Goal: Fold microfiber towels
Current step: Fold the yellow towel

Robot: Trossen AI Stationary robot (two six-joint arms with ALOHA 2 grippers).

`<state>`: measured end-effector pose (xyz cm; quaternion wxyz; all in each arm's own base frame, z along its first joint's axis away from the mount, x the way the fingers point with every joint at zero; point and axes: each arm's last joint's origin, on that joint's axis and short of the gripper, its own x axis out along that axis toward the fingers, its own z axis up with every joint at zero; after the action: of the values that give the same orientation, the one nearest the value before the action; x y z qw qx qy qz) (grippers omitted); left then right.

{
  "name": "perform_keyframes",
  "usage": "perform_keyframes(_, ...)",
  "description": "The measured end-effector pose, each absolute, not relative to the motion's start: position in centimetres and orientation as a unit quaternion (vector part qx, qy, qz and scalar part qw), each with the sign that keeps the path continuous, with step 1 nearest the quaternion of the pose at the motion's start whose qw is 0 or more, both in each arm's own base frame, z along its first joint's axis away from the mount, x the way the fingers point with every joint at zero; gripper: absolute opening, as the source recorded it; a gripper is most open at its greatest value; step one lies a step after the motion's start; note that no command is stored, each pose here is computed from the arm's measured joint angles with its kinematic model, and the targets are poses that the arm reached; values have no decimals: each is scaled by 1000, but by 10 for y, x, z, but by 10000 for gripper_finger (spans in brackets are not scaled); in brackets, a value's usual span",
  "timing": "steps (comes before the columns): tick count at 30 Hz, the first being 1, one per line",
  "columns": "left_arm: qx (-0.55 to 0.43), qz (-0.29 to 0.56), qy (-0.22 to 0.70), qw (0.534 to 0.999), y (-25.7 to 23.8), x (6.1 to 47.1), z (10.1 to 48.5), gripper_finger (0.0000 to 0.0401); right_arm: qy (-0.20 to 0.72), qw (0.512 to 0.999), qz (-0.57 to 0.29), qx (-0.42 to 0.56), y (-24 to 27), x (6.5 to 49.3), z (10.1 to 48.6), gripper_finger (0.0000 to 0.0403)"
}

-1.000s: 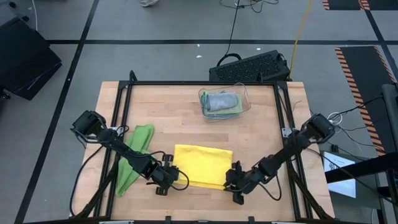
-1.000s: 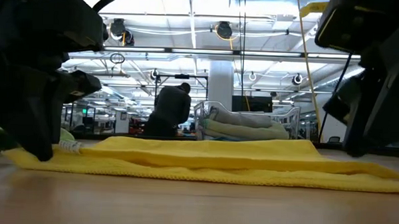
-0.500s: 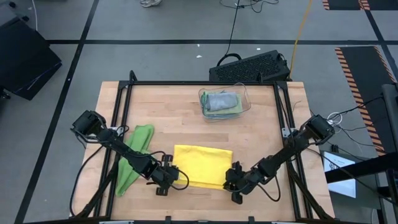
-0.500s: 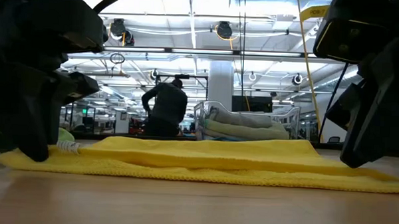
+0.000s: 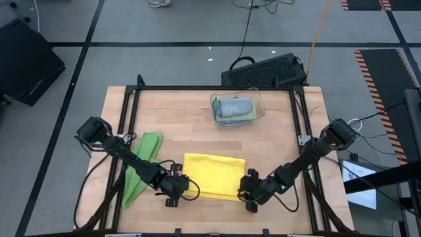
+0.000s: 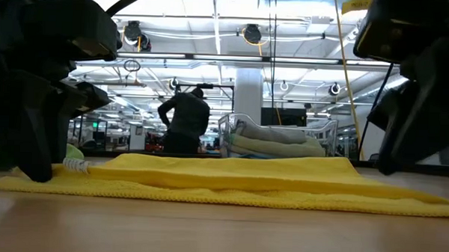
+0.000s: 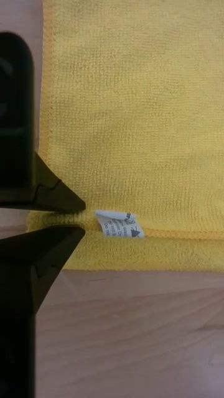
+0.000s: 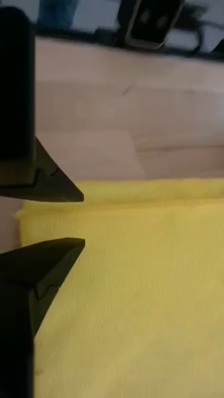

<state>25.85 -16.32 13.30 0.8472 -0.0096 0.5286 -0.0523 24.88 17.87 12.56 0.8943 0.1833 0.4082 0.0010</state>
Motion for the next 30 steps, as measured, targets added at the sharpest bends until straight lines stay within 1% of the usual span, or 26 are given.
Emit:
perform_keyframes(3, -10, -52, 528, 847, -163, 259, 133, 53, 422, 890, 11, 170, 178, 247, 124, 89)
perform_keyframes(12, -8, -50, 527, 848, -163, 259, 133, 53, 412, 900, 15, 143, 178, 252, 118, 89)
perform_keyframes(18, -7, -50, 526, 849, -163, 259, 133, 53, 409, 900, 21, 149, 176, 258, 112, 86)
perform_keyframes(22, -7, -51, 524, 850, -163, 259, 133, 53, 417, 896, 25, 149, 176, 258, 108, 62)
perform_keyframes(27, -8, -50, 524, 850, -163, 259, 133, 53, 422, 894, 26, 150, 176, 258, 107, 8)
perform_keyframes(30, -16, -45, 525, 850, -163, 259, 133, 53, 423, 892, 22, 157, 176, 258, 107, 6)
